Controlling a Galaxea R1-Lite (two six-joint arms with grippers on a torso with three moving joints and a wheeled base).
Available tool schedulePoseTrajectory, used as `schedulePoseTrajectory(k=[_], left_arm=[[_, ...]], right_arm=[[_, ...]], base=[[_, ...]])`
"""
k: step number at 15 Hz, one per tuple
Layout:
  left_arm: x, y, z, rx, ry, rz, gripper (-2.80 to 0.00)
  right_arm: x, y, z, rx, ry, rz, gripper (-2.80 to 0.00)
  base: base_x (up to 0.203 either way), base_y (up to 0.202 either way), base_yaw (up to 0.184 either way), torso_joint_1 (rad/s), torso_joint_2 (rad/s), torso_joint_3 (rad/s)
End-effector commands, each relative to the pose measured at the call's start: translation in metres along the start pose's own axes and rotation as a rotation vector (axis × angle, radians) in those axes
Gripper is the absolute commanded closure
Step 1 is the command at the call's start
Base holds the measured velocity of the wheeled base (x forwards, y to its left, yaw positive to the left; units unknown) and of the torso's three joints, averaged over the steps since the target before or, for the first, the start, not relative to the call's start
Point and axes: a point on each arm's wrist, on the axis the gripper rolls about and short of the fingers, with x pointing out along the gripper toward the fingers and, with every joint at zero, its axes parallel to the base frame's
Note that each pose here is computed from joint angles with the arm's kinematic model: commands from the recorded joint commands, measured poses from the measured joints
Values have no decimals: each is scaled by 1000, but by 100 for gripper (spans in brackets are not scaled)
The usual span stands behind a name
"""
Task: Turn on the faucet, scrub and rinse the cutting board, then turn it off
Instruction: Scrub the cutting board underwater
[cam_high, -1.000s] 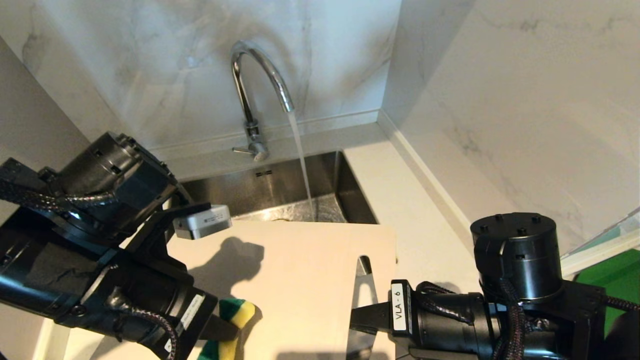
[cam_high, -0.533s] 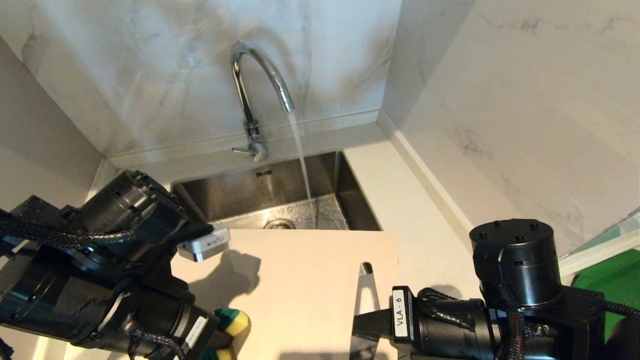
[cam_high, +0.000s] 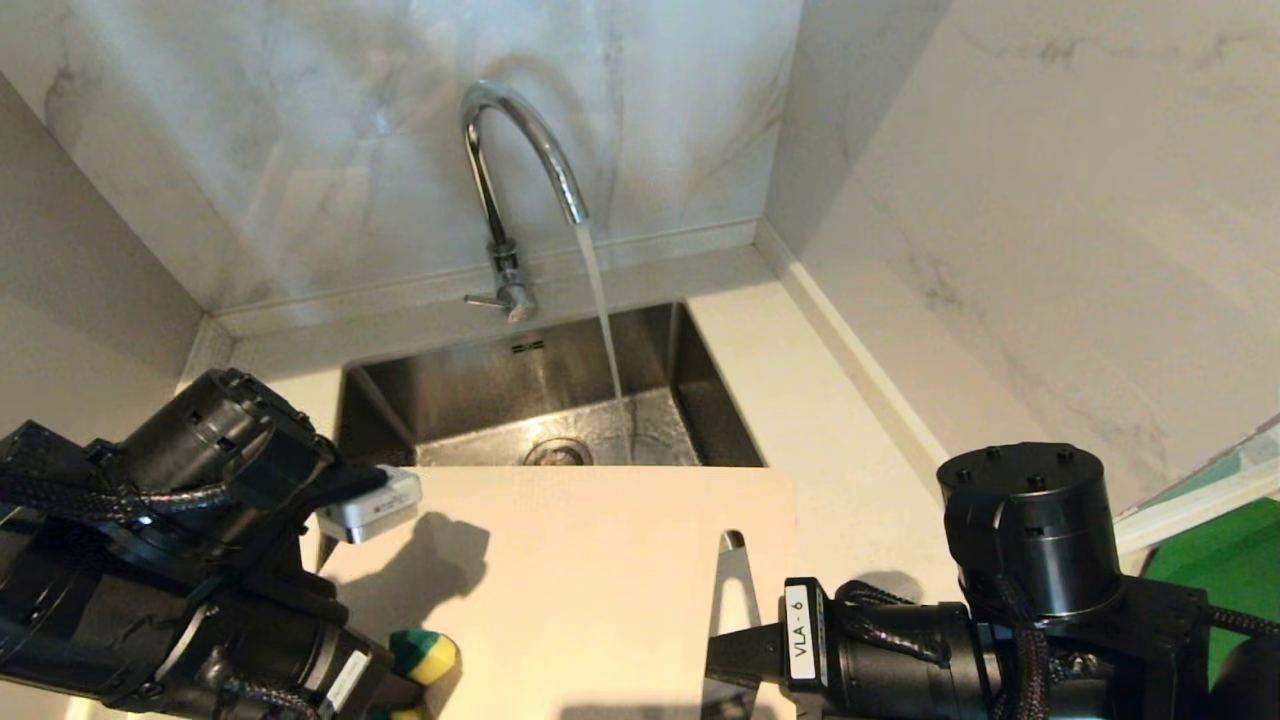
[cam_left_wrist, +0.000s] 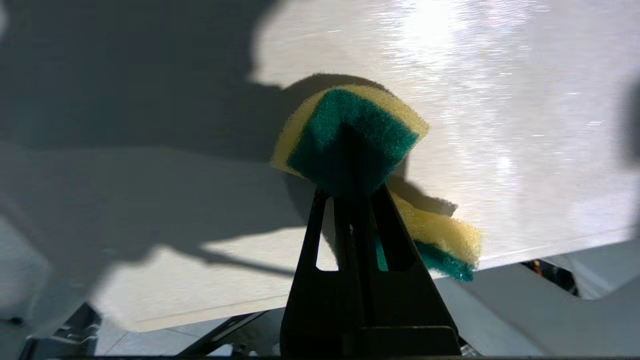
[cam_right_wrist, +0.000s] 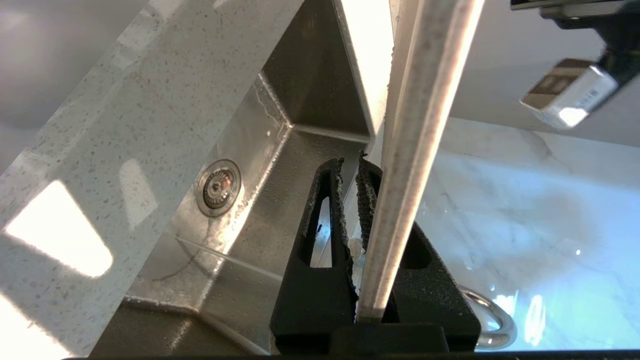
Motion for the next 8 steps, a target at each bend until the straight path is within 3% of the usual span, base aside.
schedulePoseTrajectory(k=[1, 8], left_arm=[[-10, 16, -8, -33, -24, 26, 0], [-14, 59, -47, -79, 5, 102, 0]], right_arm=[[0, -1, 0, -15, -2, -7, 0], [0, 0, 0, -15, -3, -4, 0]], base=[[0, 0, 0, 0, 0, 0], [0, 0, 0, 0, 0, 0]])
